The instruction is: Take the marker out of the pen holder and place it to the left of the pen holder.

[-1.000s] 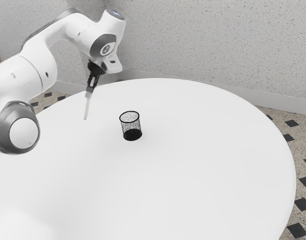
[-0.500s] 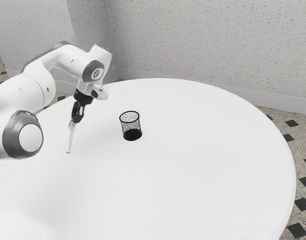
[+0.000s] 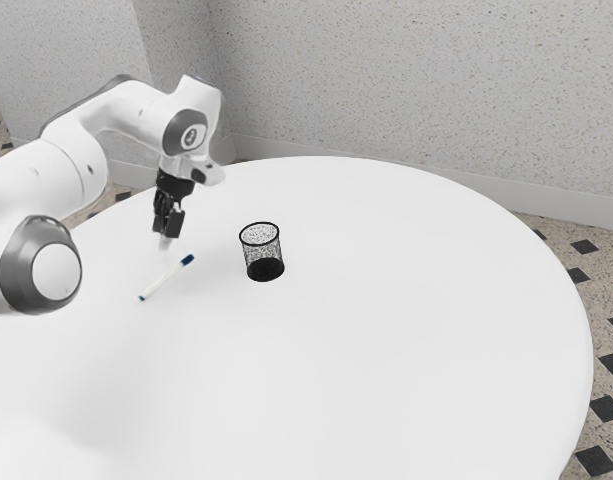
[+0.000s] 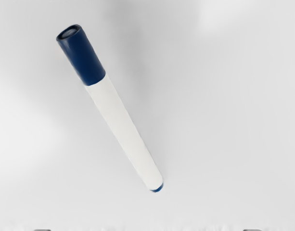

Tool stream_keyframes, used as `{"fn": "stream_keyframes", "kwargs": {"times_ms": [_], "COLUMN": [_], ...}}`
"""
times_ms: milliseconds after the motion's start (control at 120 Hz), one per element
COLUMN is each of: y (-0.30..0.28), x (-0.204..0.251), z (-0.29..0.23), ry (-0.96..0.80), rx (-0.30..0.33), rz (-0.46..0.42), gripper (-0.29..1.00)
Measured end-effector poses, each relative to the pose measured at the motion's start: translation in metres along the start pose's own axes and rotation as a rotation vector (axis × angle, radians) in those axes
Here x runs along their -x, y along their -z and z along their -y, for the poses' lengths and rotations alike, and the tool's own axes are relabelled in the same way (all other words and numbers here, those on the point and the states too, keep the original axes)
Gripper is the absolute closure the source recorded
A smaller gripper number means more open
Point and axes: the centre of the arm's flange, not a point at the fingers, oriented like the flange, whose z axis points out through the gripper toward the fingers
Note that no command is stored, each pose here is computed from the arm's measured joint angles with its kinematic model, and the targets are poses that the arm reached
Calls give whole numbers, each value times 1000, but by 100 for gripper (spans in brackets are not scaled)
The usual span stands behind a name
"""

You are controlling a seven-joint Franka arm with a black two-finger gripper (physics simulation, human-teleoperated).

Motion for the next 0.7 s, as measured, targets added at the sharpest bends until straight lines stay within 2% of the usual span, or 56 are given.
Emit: {"fn": "stream_keyframes", "kwargs": {"times_ms": [58,108,200,292,433,700], "y": [45,91,153,188,212,233], "x": [19,55,140,188,193,186], "z": [-20,-53,-121,-177,-208,-235], "ry": [2,14,83,131,165,205], "rx": [-29,-39,-26,-21,4,1], "rz": [-26,-48,-123,-214,-309,-364], "gripper": [13,10,6,4,2,1]}}
